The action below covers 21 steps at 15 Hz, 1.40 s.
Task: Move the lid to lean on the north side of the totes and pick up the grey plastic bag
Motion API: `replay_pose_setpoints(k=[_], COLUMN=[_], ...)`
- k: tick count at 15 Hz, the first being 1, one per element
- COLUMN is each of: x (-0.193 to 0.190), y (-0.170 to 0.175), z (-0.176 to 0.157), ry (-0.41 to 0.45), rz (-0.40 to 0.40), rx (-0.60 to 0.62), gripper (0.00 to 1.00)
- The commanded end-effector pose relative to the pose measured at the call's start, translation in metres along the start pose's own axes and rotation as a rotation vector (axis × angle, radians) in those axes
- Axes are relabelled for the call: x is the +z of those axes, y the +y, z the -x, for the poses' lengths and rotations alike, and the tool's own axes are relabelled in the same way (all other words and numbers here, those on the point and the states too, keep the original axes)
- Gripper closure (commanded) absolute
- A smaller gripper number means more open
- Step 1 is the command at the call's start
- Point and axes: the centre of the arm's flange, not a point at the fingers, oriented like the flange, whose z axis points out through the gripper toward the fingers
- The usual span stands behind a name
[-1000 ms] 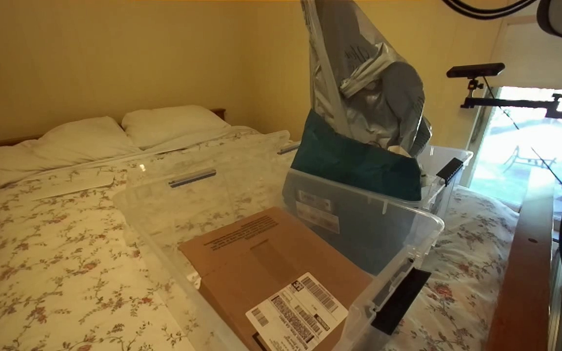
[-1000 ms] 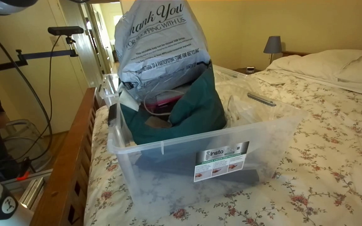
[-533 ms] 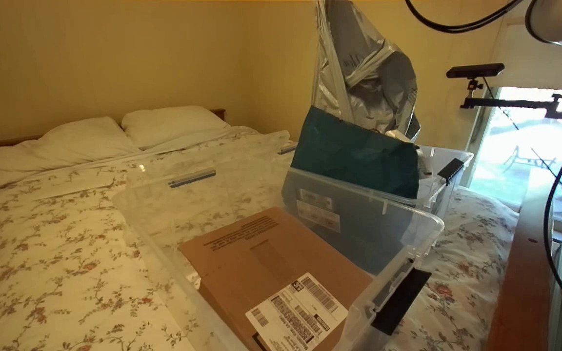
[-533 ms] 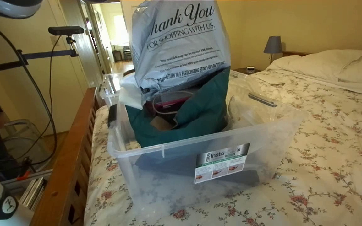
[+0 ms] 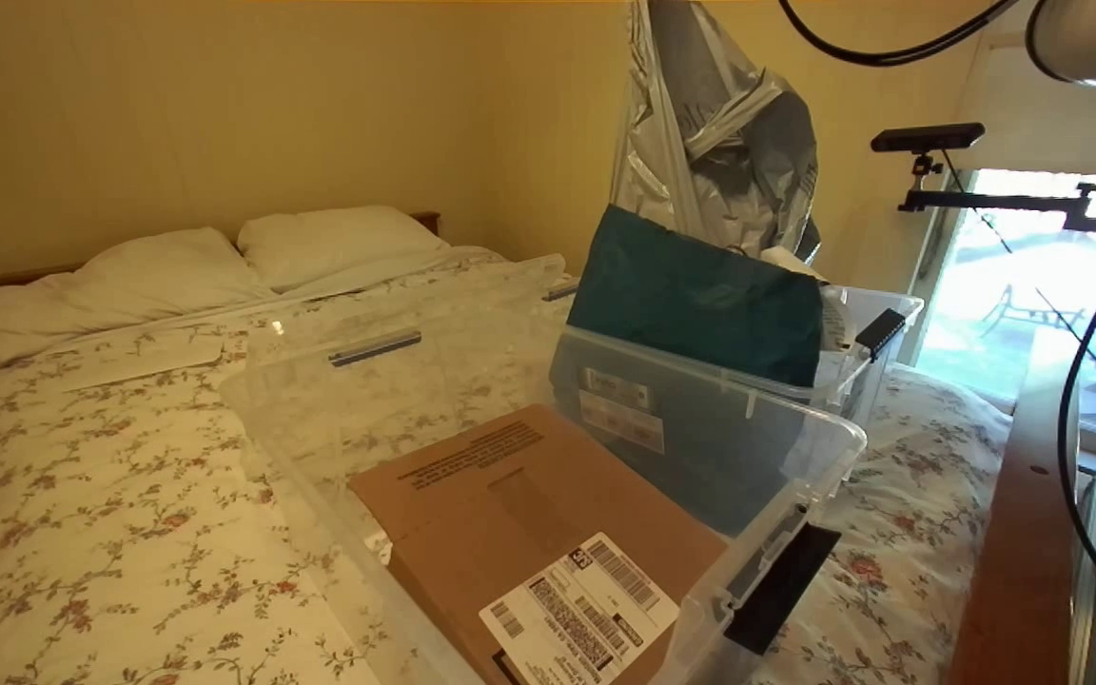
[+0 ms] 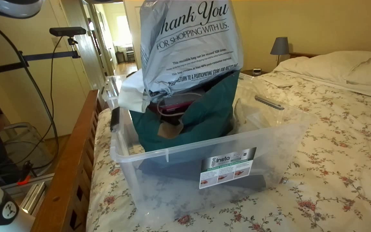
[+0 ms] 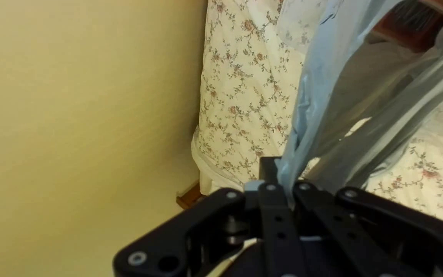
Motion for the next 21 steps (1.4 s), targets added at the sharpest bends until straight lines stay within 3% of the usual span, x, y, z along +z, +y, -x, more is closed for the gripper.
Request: replay_pose_setpoints(k=[1, 8, 15, 16, 18, 21], x=[0.001, 0.011, 0.105, 0.111, 0.115, 0.096], y=[0.000, -0.003, -0.019, -0.016, -0.010, 0.006], z=[0.000, 0.004, 0.074, 0.078, 0.074, 0.048], ry=[-0.002, -0.031, -0.424, -0.470, -0.508, -0.448], rz=[0.005, -0.008, -0.027, -0.041, -0.056, -0.055], rx=[0.018, 0.031, 0.094, 0.096, 0.103, 0.110], gripper=[0.99, 1.00, 1.00, 0.74, 0.68, 0.48])
